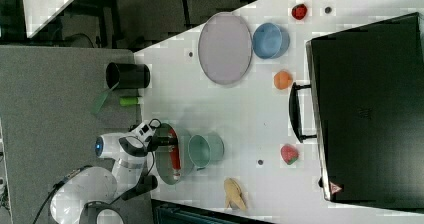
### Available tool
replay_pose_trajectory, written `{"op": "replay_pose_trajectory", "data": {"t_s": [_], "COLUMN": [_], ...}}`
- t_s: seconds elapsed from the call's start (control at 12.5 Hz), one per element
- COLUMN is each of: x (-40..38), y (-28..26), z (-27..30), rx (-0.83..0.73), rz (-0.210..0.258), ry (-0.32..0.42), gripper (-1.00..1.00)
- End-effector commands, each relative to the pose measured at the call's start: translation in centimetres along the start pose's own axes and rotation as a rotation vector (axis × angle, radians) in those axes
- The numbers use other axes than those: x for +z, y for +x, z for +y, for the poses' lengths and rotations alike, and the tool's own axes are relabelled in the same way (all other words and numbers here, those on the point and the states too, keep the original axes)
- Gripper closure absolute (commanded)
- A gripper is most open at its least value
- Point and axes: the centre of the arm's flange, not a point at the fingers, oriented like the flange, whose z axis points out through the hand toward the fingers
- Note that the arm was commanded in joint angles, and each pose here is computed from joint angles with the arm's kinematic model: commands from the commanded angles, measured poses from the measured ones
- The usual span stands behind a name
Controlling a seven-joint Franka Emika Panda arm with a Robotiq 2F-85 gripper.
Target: Pick ketchup from strainer and place it on the table
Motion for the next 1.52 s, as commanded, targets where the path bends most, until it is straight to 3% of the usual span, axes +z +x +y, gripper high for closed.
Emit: {"op": "replay_pose_trajectory", "data": {"t_s": [0.08,0.4,0.72,0.88,1.04,1.12,1.52], "x": [-4.3,-13.1,-21.5,-24.3,-26.4,-27.4,-31.0], "y": [-0.8,-1.8,0.4,2.1,4.6,6.1,13.7], "z": [-1.9,-2.7,-1.4,0.3,3.3,5.3,17.9], "rx": [0.008,0.133,0.138,0.109,0.103,0.101,0.159], "rz": [0.065,0.072,0.134,0.1,0.014,-0.006,0.034], "ry": [0.016,0.039,0.029,0.013,0.005,-0.002,-0.004], "gripper": [-0.18,-0.18,-0.18,-0.18,-0.18,-0.18,-0.18]}}
